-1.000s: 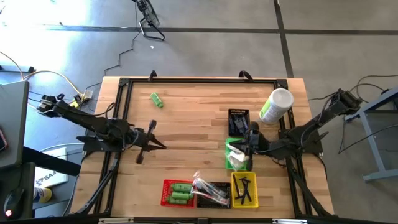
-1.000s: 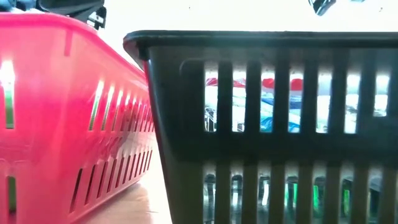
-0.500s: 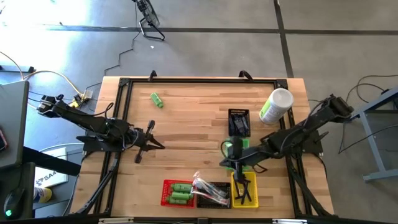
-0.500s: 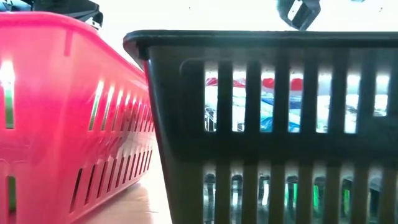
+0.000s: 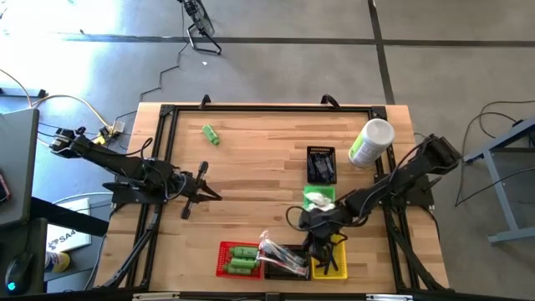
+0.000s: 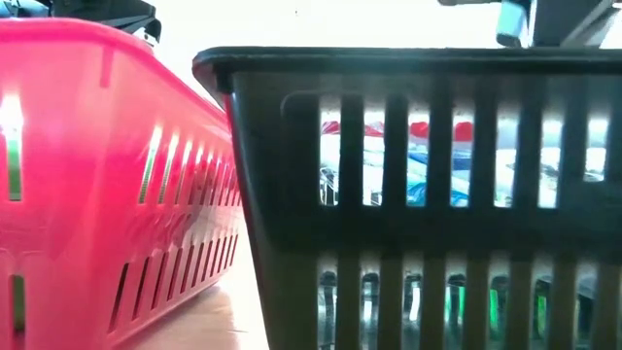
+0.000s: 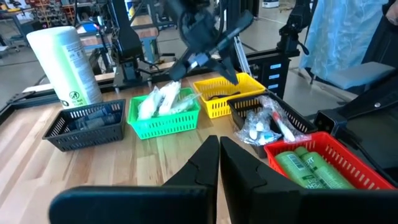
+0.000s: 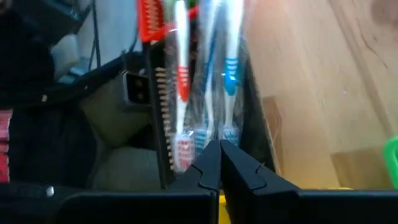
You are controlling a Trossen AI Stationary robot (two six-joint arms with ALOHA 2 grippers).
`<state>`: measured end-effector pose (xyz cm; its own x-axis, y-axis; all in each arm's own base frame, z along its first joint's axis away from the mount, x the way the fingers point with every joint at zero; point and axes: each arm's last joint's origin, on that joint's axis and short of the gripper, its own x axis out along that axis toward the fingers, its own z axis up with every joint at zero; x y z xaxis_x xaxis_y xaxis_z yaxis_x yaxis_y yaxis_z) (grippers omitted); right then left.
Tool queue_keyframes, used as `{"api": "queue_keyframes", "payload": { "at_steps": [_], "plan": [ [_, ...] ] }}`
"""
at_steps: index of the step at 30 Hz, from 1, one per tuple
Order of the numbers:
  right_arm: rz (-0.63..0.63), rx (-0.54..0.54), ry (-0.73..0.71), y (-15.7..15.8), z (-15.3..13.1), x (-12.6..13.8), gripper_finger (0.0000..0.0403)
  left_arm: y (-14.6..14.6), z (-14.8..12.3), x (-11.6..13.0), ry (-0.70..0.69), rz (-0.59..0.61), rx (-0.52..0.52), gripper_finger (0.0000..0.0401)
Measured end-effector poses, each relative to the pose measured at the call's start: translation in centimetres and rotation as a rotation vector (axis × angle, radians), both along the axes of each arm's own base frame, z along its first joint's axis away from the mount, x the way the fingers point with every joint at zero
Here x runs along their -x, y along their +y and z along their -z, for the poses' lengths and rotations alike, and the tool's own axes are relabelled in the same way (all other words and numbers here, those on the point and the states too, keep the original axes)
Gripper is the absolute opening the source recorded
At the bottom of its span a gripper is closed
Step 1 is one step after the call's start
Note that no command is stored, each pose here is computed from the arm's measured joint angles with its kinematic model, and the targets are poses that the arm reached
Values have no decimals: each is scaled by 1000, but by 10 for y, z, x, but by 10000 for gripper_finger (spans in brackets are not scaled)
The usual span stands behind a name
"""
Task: Pick & Place Travel size toiletries
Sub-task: Put the red toothbrush into the bottom black bin
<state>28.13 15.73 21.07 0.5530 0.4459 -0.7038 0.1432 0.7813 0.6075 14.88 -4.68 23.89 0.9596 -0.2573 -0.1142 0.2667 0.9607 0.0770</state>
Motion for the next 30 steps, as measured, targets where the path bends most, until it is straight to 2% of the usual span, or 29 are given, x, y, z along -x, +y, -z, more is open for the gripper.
{"api": "queue_keyframes", "payload": {
  "at_steps": [5, 15, 22, 30],
  "plan": [
    [69, -27, 53, 7, 8, -2, 2, 0, -1, 0, -8, 0, 3, 10],
    [5, -56, 4, 46, -7, -19, 2, 0, -1, 0, 10, -5, 67, 10],
    [21, -34, 118, 60, 15, -28, 2, 0, -1, 0, 13, -8, 84, 10],
    [87, -60, 202, 67, 29, -27, 2, 0, -1, 0, 12, -7, 78, 10]
  ]
}}
